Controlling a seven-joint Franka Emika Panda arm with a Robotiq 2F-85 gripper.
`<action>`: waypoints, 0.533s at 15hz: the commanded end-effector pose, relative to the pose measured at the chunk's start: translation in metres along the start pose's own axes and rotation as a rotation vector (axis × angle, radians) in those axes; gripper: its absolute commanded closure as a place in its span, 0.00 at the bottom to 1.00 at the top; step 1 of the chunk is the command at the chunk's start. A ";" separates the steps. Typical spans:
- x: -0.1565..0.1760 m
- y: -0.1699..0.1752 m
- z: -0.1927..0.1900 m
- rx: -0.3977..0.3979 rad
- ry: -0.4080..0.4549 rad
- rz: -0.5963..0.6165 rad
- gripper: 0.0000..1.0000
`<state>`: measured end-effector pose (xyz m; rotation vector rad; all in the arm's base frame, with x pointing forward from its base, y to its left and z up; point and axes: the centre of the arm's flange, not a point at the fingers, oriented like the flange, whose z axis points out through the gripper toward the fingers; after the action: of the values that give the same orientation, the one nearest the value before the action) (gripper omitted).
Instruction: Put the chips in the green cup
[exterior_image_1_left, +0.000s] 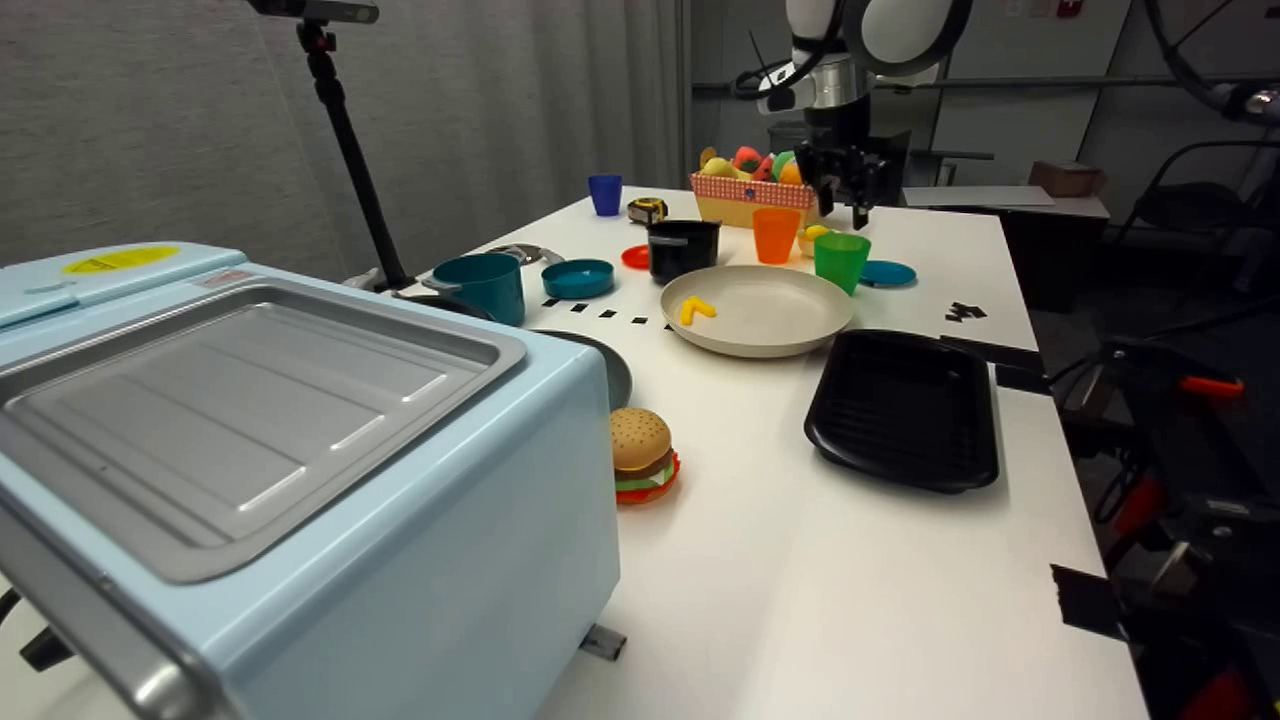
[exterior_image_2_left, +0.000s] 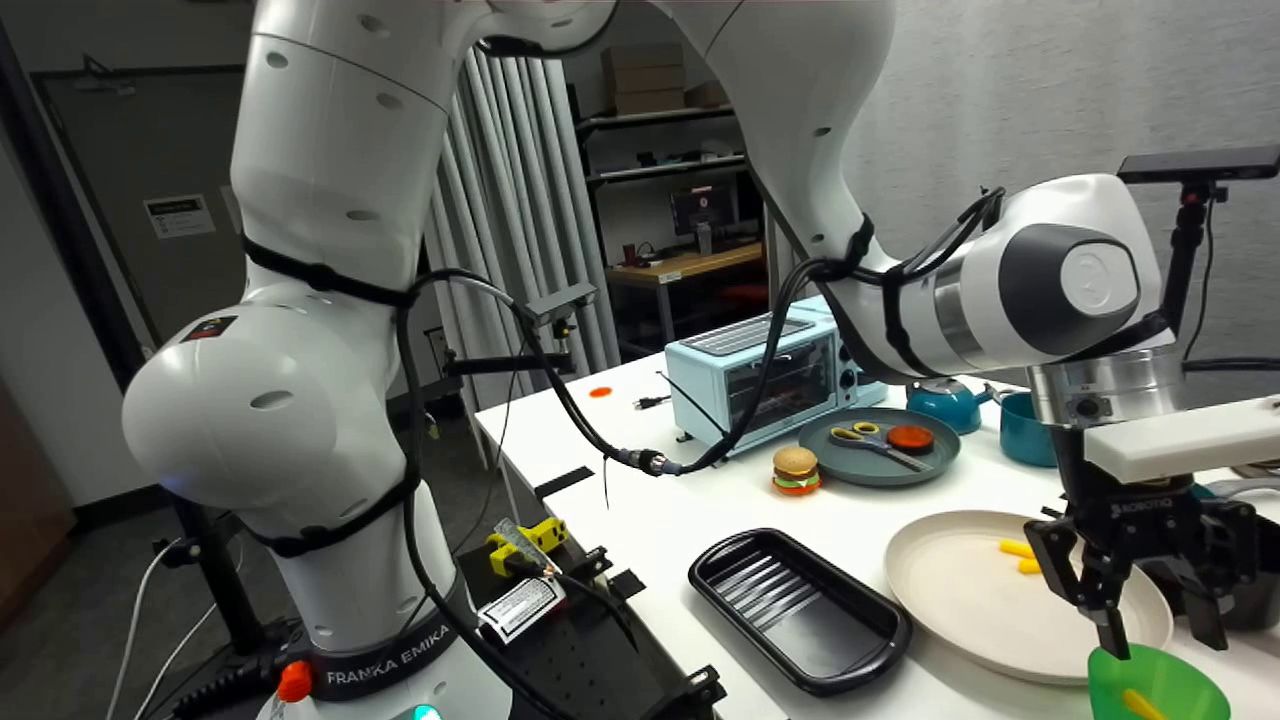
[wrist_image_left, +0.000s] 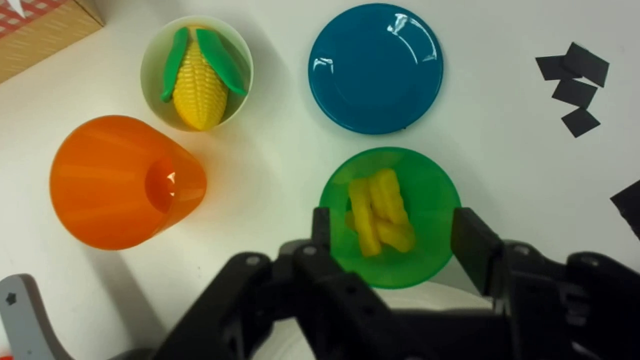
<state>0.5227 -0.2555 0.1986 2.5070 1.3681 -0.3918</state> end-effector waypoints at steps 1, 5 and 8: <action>0.002 -0.001 -0.010 0.004 -0.016 0.008 0.04; 0.026 0.010 -0.014 -0.009 0.022 0.029 0.00; 0.052 0.019 -0.021 -0.033 0.054 0.031 0.00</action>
<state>0.5442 -0.2293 0.2019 2.5160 1.3577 -0.3257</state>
